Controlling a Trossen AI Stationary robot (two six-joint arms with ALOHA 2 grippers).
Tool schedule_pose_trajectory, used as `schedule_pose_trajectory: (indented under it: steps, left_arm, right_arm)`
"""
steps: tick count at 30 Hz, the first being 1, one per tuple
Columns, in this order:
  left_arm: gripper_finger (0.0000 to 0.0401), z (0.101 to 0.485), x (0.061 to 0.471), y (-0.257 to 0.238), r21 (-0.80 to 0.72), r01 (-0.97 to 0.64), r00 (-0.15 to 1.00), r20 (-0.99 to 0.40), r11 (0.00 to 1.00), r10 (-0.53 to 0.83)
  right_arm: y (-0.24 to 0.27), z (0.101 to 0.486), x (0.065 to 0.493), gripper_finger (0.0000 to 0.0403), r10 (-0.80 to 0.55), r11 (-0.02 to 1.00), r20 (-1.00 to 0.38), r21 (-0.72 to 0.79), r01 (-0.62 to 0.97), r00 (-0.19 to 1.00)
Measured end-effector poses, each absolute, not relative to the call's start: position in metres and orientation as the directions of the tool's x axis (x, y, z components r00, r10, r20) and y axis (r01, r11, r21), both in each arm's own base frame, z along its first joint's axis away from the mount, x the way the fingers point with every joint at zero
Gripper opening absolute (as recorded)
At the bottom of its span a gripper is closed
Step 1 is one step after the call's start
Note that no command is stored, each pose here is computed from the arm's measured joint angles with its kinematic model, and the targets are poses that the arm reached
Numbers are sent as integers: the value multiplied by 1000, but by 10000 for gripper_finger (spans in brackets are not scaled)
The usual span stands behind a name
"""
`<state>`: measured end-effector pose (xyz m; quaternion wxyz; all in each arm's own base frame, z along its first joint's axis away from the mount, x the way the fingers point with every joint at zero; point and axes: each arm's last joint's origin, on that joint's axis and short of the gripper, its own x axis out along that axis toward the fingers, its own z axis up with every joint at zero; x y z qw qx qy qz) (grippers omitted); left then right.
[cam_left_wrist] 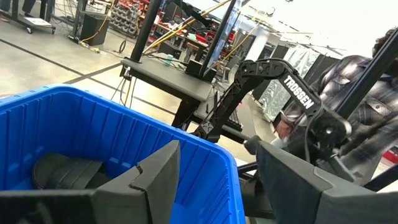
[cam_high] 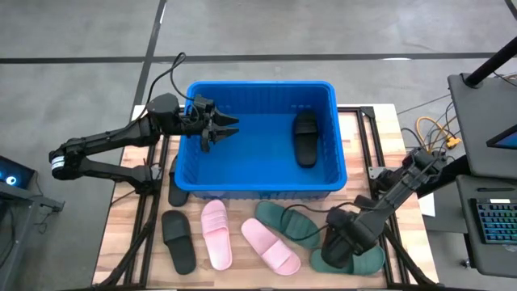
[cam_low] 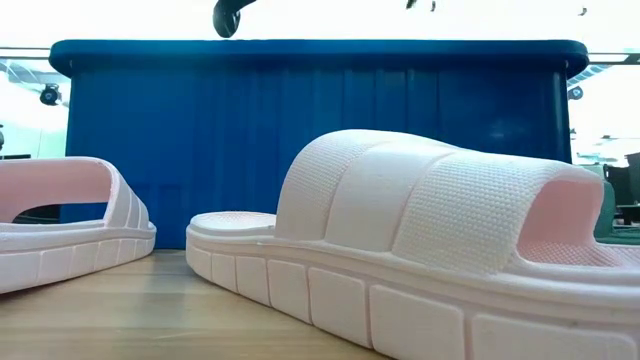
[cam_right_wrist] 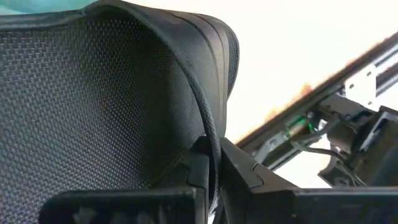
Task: Pick and place slides into bin
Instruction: Put the black slide into the blue bin
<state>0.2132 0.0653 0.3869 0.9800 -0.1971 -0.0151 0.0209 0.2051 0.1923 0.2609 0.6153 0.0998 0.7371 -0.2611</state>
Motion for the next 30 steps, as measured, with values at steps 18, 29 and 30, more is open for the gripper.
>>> schedule_pose_trajectory:
  steps: [18, 29, 30]
  left_arm:
    - [196, 387, 213, 65, -394, -34, 999, 21, 919, 47]
    - [196, 387, 213, 65, -395, -34, 999, 21, 918, 46]
    - [196, 387, 213, 65, -395, -34, 999, 21, 918, 46]
  right_arm:
    - [203, 354, 226, 13, -66, 950, -977, -1, 312, 200]
    - [191, 403, 235, 13, -71, 979, -893, 22, 201, 445]
    - [190, 407, 236, 13, -71, 982, -882, 20, 188, 466]
